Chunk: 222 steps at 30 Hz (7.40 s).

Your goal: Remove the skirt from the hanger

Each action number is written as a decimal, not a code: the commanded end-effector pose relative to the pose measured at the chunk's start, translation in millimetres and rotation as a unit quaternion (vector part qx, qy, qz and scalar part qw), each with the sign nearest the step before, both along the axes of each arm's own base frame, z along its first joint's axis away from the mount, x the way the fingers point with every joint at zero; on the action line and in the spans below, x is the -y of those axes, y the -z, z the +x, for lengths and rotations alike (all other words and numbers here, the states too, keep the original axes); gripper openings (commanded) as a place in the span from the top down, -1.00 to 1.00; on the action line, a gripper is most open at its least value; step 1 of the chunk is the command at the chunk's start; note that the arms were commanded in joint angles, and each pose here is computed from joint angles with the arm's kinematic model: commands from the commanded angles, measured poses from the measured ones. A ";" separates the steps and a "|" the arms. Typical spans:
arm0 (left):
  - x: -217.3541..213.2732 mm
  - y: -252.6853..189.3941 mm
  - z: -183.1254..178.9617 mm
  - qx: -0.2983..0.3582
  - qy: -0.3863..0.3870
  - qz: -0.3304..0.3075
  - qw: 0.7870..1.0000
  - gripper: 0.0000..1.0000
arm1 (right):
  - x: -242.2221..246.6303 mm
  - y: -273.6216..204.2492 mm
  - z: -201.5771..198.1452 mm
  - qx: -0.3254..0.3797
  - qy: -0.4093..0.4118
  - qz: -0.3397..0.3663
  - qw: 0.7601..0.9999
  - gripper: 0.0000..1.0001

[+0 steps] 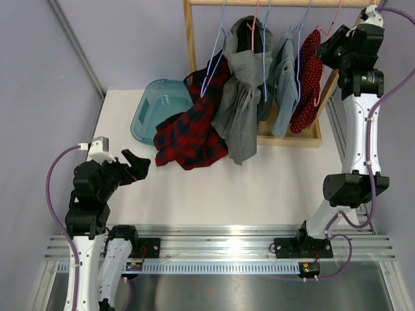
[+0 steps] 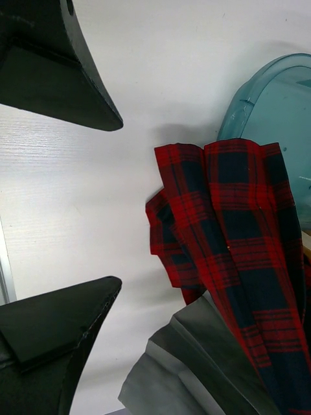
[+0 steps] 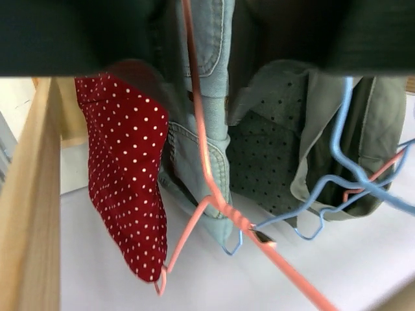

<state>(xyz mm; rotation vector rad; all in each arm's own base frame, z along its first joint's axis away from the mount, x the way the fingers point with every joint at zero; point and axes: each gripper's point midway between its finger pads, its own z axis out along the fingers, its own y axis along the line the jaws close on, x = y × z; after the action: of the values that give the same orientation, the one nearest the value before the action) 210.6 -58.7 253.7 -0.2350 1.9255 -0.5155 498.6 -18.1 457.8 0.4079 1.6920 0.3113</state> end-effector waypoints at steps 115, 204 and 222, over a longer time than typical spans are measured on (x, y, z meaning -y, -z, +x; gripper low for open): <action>217.7 -76.6 -149.4 0.130 0.300 0.198 0.924 1.00 | -52.4 -31.5 -269.9 0.054 -0.062 0.017 0.996 1.00; 7.4 40.9 23.5 -0.101 -0.062 0.254 0.960 -0.98 | 23.3 23.4 7.6 -0.037 -0.005 0.038 0.999 -0.01; 12.0 37.6 22.9 -0.093 -0.053 0.246 0.963 -0.98 | -42.0 -82.2 -121.0 0.105 -0.084 -0.019 0.991 -0.99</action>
<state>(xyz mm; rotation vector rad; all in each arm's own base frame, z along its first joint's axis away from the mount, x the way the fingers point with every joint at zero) 227.6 -65.7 208.5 -0.0418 2.1820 0.1038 379.3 -2.0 514.6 0.3401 1.5826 0.3738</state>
